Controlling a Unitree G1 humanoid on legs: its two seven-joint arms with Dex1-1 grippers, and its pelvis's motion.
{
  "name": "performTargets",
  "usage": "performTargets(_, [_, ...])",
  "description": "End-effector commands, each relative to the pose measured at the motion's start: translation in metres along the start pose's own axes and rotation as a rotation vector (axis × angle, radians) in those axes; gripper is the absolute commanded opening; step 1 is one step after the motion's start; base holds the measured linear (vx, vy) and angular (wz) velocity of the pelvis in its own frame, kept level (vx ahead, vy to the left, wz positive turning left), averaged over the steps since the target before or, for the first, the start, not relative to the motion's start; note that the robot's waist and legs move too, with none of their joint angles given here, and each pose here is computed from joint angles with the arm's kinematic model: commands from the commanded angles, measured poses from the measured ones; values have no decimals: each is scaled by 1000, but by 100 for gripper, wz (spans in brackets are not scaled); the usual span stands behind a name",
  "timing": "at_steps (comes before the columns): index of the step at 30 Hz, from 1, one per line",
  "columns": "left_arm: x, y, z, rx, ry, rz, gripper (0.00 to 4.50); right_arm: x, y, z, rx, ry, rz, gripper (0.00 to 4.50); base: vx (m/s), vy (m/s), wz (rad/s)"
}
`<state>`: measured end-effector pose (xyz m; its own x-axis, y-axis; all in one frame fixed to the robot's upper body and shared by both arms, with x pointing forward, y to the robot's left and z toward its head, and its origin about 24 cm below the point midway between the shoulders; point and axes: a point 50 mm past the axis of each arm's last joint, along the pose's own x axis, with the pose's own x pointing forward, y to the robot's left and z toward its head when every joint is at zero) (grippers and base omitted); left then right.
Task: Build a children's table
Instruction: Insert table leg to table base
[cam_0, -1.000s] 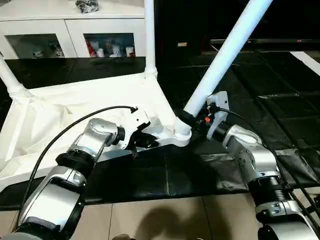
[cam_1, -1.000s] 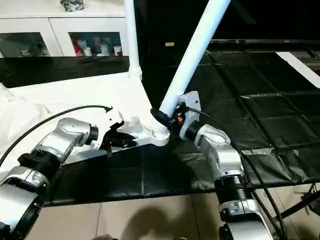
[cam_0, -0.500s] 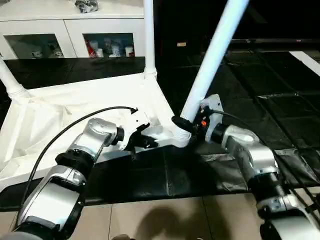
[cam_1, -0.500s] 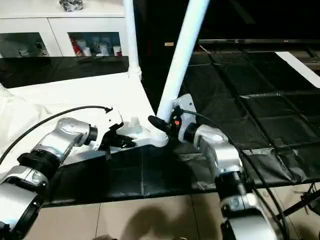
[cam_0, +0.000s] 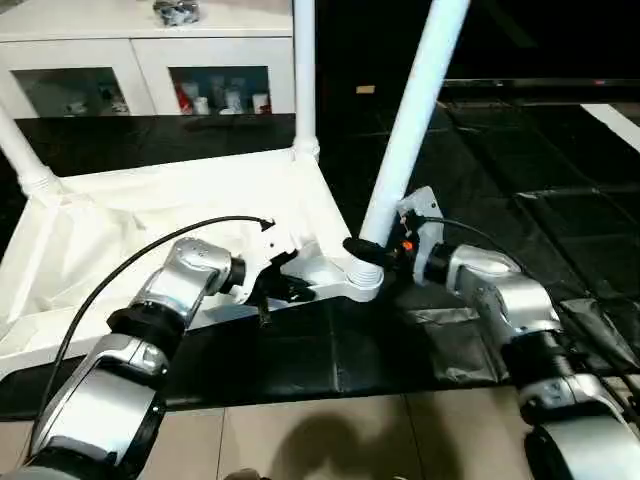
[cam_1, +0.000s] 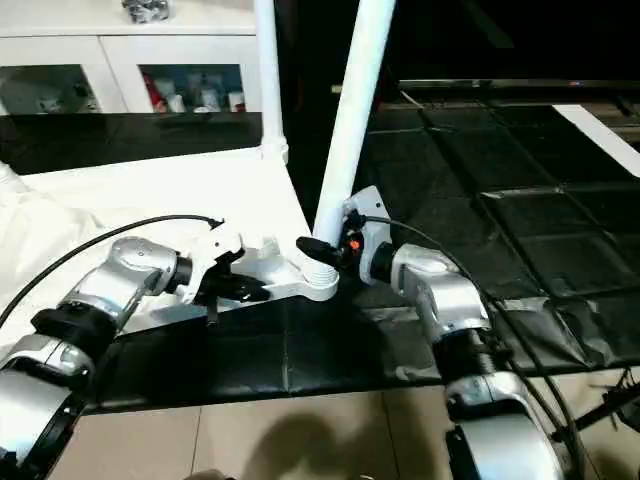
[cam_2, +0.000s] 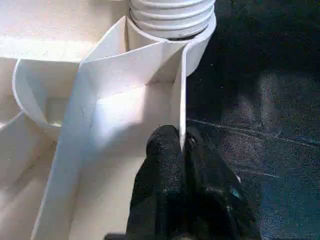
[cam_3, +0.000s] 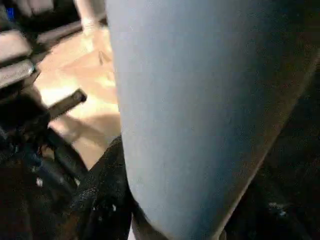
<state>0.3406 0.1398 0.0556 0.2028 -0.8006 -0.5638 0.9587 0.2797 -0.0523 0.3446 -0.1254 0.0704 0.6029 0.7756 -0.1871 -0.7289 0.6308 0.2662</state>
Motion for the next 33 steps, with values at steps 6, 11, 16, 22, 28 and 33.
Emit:
performTargets(6, [1, 0, 7, -5, -47, -1, 0, -14, -12, -17, 177, -61, -53, 193, 0, 0, 0])
performTargets(11, [-1, 3, 9, -5, -59, 38, 0, -23, -8, -38, 177, -57, -56, 193, 0, 0, 0])
performTargets(16, [-1, 6, 10, -3, -62, 72, 0, -31, 0, -58, 59, -23, -72, 193, 0, 0, 0])
performTargets(22, [-2, 8, 10, -2, -63, 98, 0, -35, 8, -58, -96, -1, -50, 193, 0, 0, 0])
performTargets(28, [-2, 8, 8, 7, -53, 102, 0, -21, 23, -65, -209, 117, 96, 193, 0, 0, 0])
performTargets(33, [-3, 5, 6, 49, -22, 71, 0, -9, 24, -60, -208, 128, 146, 193, 0, 0, 0])
